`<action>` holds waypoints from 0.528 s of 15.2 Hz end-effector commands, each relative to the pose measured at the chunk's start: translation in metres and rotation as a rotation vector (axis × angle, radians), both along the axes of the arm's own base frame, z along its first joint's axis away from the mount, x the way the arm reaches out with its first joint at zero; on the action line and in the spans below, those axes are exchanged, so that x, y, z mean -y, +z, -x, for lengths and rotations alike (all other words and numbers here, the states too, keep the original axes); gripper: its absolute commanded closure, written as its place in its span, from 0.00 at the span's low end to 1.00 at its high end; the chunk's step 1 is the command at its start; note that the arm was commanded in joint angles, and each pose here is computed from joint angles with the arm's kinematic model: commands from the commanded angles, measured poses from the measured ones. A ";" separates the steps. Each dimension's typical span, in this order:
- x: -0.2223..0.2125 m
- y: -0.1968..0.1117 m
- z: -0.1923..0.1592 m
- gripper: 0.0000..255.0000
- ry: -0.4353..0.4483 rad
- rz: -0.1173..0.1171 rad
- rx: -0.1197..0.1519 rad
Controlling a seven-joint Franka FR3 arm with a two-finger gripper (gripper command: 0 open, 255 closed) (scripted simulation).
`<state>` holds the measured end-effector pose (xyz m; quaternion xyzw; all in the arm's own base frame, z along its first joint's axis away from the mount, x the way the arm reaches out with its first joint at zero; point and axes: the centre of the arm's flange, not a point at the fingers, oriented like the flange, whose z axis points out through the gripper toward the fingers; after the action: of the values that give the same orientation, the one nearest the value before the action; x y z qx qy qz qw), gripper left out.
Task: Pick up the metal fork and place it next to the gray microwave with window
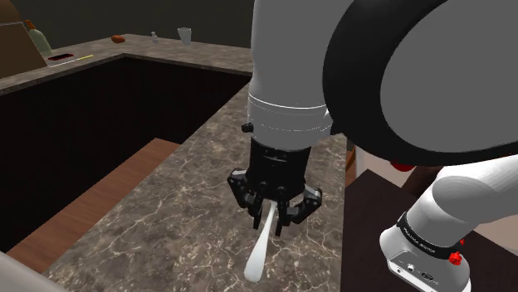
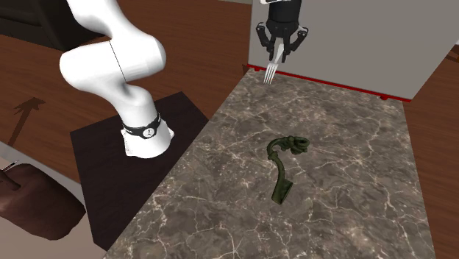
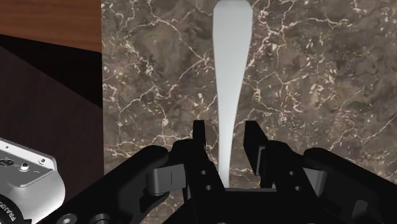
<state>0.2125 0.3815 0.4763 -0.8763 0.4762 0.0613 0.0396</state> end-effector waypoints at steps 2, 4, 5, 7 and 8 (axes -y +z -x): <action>0.000 -0.016 -0.001 1.00 0.000 0.000 0.001; 0.000 -0.027 -0.001 1.00 0.000 0.000 0.001; 0.000 -0.032 -0.001 1.00 0.000 0.000 0.001; 0.000 -0.042 -0.001 1.00 0.000 0.000 0.001; 0.000 -0.048 -0.001 1.00 0.000 0.000 0.001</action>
<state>0.2130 0.3815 0.4334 -0.8763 0.4762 0.0614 0.0396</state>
